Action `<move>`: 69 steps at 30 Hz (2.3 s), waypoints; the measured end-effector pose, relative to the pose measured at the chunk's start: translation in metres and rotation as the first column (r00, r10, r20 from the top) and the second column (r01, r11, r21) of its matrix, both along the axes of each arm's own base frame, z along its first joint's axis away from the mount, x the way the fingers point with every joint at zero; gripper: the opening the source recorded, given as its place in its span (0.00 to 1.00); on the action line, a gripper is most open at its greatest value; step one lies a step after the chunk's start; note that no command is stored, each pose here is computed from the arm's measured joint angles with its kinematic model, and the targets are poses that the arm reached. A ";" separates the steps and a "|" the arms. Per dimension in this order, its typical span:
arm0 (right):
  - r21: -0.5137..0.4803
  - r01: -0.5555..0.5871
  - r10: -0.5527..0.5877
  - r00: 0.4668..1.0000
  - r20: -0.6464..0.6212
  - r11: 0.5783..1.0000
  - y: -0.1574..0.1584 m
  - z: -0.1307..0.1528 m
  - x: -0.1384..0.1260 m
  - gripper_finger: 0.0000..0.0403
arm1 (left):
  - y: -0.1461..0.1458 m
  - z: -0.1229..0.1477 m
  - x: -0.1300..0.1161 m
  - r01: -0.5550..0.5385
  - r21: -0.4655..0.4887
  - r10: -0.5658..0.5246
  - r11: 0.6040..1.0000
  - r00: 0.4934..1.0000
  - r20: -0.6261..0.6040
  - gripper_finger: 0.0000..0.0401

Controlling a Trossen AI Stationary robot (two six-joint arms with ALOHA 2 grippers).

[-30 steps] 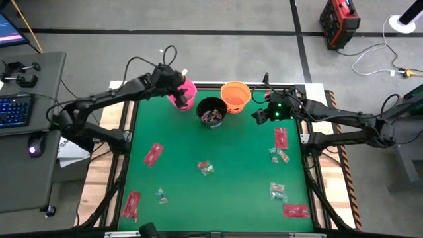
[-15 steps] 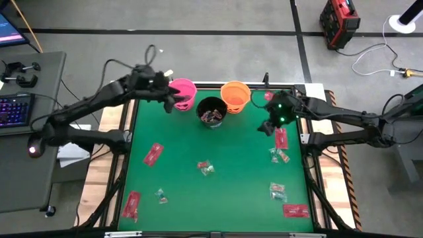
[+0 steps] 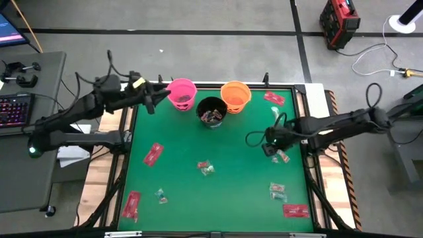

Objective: Sort candy by brand, put in halloween buckets
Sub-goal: Put the blue gummy into the pink bucket

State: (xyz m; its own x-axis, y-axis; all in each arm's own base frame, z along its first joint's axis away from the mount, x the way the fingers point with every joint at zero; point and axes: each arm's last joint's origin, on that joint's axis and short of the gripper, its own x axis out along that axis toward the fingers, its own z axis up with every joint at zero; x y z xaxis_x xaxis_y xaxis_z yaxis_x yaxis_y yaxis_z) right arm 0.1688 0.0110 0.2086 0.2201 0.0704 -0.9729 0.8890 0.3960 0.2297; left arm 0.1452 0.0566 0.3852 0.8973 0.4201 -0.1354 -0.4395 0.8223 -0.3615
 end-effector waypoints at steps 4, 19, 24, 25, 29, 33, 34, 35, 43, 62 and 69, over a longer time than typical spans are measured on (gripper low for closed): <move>0.036 0.072 -0.068 0.992 -0.104 0.997 0.010 -0.015 0.010 0.62 | -0.004 0.003 -0.007 0.013 0.040 -0.014 0.999 1.000 0.010 0.53; -0.024 0.195 -0.191 0.918 -0.347 0.981 0.013 -0.069 0.038 0.62 | -0.008 0.007 -0.016 0.062 0.075 -0.064 0.995 0.998 0.029 0.53; -0.006 0.158 -0.152 0.936 -0.317 0.987 0.009 -0.074 0.045 0.51 | -0.008 0.008 -0.016 0.059 0.062 -0.062 0.996 0.997 0.045 0.53; -0.008 0.140 -0.135 0.943 -0.304 0.990 0.010 -0.070 0.047 0.45 | -0.008 0.009 -0.016 0.059 0.055 -0.061 0.997 0.997 0.051 0.53; -0.068 0.030 -0.047 0.968 -0.247 0.997 0.010 -0.048 0.058 0.13 | -0.008 0.009 -0.016 0.057 0.044 -0.060 0.997 0.996 0.068 0.53; -0.096 -0.071 0.057 0.989 -0.137 0.993 0.009 -0.015 0.071 0.06 | -0.008 0.012 -0.016 0.055 0.053 -0.060 0.997 0.994 0.093 0.53; -0.119 -0.084 0.074 0.994 -0.082 0.989 0.006 -0.002 0.076 0.07 | -0.008 0.013 -0.016 0.055 0.055 -0.060 0.997 0.993 0.106 0.53; -0.160 -0.100 0.098 0.995 -0.019 0.982 0.005 0.013 0.083 0.07 | -0.008 0.014 -0.016 0.054 0.052 -0.059 0.997 0.992 0.116 0.53; -0.543 -0.055 0.337 0.835 0.435 0.838 -0.034 0.097 0.146 0.03 | -0.007 0.021 -0.013 0.041 0.055 -0.051 0.998 0.979 0.198 0.53; -0.541 0.136 0.345 0.636 0.690 0.830 -0.188 0.059 0.330 0.15 | -0.009 0.027 0.016 0.103 0.088 -0.124 0.991 0.949 0.290 0.53; -0.410 0.054 0.290 0.624 0.726 0.911 -0.218 0.046 0.346 0.42 | -0.011 0.030 0.009 0.102 0.091 -0.126 0.991 0.943 0.307 0.53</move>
